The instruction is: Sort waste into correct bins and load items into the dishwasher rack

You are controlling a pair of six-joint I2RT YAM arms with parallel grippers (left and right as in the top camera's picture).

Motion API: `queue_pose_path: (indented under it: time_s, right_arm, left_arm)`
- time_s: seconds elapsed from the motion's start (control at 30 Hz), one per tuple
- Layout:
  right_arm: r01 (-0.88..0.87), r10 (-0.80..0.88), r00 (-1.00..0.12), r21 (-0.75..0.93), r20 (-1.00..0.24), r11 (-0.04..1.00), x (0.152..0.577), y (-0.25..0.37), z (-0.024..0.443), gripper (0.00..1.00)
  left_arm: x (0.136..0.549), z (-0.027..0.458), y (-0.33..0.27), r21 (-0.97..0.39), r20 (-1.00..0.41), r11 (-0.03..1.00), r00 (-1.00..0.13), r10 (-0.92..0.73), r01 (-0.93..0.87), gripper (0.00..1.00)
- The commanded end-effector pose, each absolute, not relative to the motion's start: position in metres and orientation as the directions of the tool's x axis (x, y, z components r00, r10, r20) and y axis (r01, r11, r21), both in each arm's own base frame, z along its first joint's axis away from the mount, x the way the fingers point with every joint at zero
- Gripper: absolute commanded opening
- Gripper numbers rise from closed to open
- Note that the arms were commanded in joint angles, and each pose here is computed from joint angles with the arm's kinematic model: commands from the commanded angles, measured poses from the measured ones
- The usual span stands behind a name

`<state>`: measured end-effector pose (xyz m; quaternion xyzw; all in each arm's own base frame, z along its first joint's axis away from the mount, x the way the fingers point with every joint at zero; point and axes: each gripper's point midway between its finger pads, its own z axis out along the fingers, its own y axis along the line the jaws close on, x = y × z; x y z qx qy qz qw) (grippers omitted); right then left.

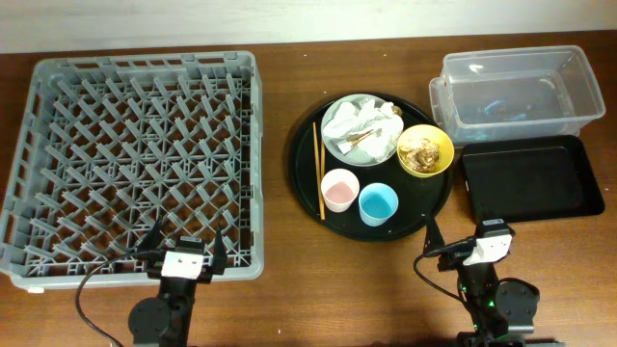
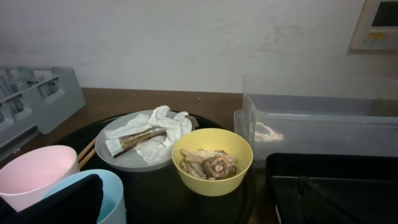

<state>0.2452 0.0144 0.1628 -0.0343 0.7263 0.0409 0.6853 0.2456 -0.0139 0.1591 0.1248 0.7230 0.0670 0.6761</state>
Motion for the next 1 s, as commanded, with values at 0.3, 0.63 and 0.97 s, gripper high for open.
queue_pose_path:
  time_s: [0.3, 0.63, 0.97]
  right_arm:
    - [-0.106, 0.007, -0.065, 0.014, -0.998, 0.994, 0.245, 0.015, 0.159, 0.98]
    - [-0.106, 0.007, -0.064, 0.014, -0.998, 0.994, 0.245, 0.015, 0.159, 0.99]
    - [-0.106, 0.005, -0.022, 0.007, -1.000, 0.994, 0.246, 0.015, 0.170, 0.98]
  left_arm:
    - [0.246, 0.157, -0.012, 0.278, -0.958, 0.957, -0.056, 0.282, 0.080, 0.99]
    - [0.246, 0.157, -0.012, 0.278, -0.958, 0.957, -0.056, 0.283, 0.080, 0.99]
    - [0.246, 0.156, -0.011, 0.248, -0.965, 0.966, -0.063, 0.253, 0.077, 0.99]
